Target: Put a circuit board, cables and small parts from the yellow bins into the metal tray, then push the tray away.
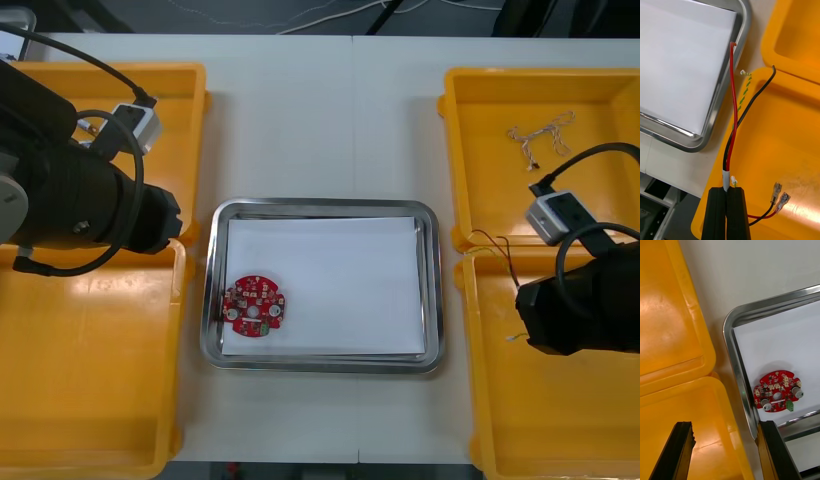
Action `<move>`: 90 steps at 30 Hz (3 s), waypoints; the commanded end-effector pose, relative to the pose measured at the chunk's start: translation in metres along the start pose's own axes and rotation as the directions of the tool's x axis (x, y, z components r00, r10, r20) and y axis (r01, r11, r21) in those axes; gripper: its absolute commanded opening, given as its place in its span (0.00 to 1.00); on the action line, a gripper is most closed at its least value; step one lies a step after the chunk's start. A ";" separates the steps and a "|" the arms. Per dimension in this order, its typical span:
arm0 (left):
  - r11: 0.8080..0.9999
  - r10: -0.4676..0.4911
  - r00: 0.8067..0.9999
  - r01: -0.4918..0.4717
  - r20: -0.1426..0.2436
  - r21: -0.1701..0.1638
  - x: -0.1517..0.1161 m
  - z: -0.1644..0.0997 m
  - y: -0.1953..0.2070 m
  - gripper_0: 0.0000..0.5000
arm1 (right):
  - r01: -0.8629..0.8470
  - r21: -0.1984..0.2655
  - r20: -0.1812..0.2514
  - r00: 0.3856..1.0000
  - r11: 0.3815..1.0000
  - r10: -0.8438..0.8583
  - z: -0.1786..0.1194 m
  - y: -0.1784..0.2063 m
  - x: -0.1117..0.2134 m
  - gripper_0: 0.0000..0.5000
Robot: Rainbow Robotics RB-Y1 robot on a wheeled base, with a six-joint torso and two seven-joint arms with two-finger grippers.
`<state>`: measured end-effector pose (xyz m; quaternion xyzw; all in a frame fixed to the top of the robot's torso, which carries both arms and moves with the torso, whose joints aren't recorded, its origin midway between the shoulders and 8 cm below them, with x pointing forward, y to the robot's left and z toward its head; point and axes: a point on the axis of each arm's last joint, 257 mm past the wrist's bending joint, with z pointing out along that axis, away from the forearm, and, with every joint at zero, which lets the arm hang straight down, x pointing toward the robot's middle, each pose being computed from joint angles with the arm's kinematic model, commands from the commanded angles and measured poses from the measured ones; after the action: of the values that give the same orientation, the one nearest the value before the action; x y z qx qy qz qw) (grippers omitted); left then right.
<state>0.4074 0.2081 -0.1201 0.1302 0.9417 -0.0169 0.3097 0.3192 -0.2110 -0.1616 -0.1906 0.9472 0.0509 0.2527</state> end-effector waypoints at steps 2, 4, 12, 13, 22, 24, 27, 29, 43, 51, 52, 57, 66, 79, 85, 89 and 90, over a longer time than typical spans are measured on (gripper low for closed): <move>0.992 0.084 0.995 -0.079 0.051 -0.097 -0.021 -0.019 0.034 1.00 | 0.227 0.002 0.007 0.974 0.974 -0.227 -0.004 0.026 -0.013 0.00; 0.988 0.110 0.993 -0.105 0.040 -0.110 -0.022 -0.018 0.041 1.00 | 0.273 -0.006 0.002 0.962 0.962 -0.273 -0.002 0.034 -0.014 0.00; 0.974 0.191 0.982 -0.190 -0.006 -0.122 -0.025 -0.015 0.076 1.00 | 0.529 -0.011 -0.020 0.848 0.848 -0.530 0.008 0.064 -0.014 0.00; 0.973 0.194 0.981 -0.194 -0.010 -0.122 -0.025 -0.014 0.078 1.00 | 0.548 -0.013 -0.023 0.836 0.836 -0.548 0.009 0.066 -0.013 0.00; 0.957 0.271 0.962 -0.274 -0.046 -0.098 -0.028 0.003 0.105 1.00 | 0.780 -0.054 -0.010 0.623 0.623 -0.782 0.038 0.096 -0.019 0.00; 0.950 0.299 0.954 -0.301 -0.032 -0.083 -0.033 0.010 0.106 1.00 | 0.819 -0.053 -0.002 0.572 0.571 -0.820 0.047 0.101 -0.023 0.00; 0.942 0.329 0.944 -0.329 -0.011 -0.064 -0.038 0.019 0.105 1.00 | 0.854 -0.045 0.003 0.519 0.519 -0.855 0.058 0.105 -0.027 0.00; 0.939 0.341 0.940 -0.340 0.005 -0.049 -0.042 0.026 0.103 1.00 | 0.868 -0.040 0.003 0.495 0.494 -0.869 0.066 0.106 -0.030 0.00; 0.902 0.432 0.898 -0.432 0.083 -0.021 -0.060 0.065 0.100 1.00 | 0.929 -0.081 -0.053 0.358 0.361 -0.932 0.119 0.096 -0.017 0.00; 0.909 0.416 0.902 -0.413 0.113 -0.048 -0.069 0.069 0.111 1.00 | 0.948 -0.056 -0.032 0.312 0.313 -0.950 0.145 0.105 -0.017 0.00; 0.910 0.415 0.902 -0.412 0.119 -0.046 -0.071 0.072 0.114 1.00 | 0.948 -0.059 -0.024 0.313 0.314 -0.949 0.149 0.107 -0.017 0.00; 0.902 0.431 0.894 -0.429 0.125 -0.043 -0.076 0.082 0.126 1.00 | 0.949 -0.061 -0.010 0.309 0.309 -0.951 0.155 0.110 -0.018 0.00; 0.902 0.428 0.900 -0.431 0.085 0.021 -0.081 0.091 0.136 1.00 | 0.948 -0.067 -0.019 0.312 0.312 -0.950 0.156 0.109 -0.015 0.02; 0.895 0.444 0.895 -0.445 0.041 0.027 -0.092 0.097 0.167 1.00 | 0.937 -0.080 -0.054 0.337 0.340 -0.940 0.151 0.101 -0.012 1.00; 0.927 0.374 0.926 -0.375 0.054 0.016 -0.090 0.089 0.196 1.00 | 0.924 -0.098 -0.065 0.366 0.371 -0.928 0.127 0.099 -0.019 1.00; 0.941 0.339 0.938 -0.339 0.078 -0.009 -0.094 0.084 0.216 1.00 | 0.911 -0.115 -0.055 0.392 0.396 -0.918 0.107 0.101 -0.028 1.00; 0.942 0.335 0.939 -0.334 0.080 -0.027 -0.095 0.082 0.223 1.00 | 0.907 -0.120 -0.048 0.401 0.404 -0.915 0.102 0.102 -0.032 1.00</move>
<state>0.5678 0.3610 -0.1720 0.2803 0.9103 -0.0053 0.3046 0.3434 -0.1105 -0.2743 -0.6918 0.7037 -0.0836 0.1388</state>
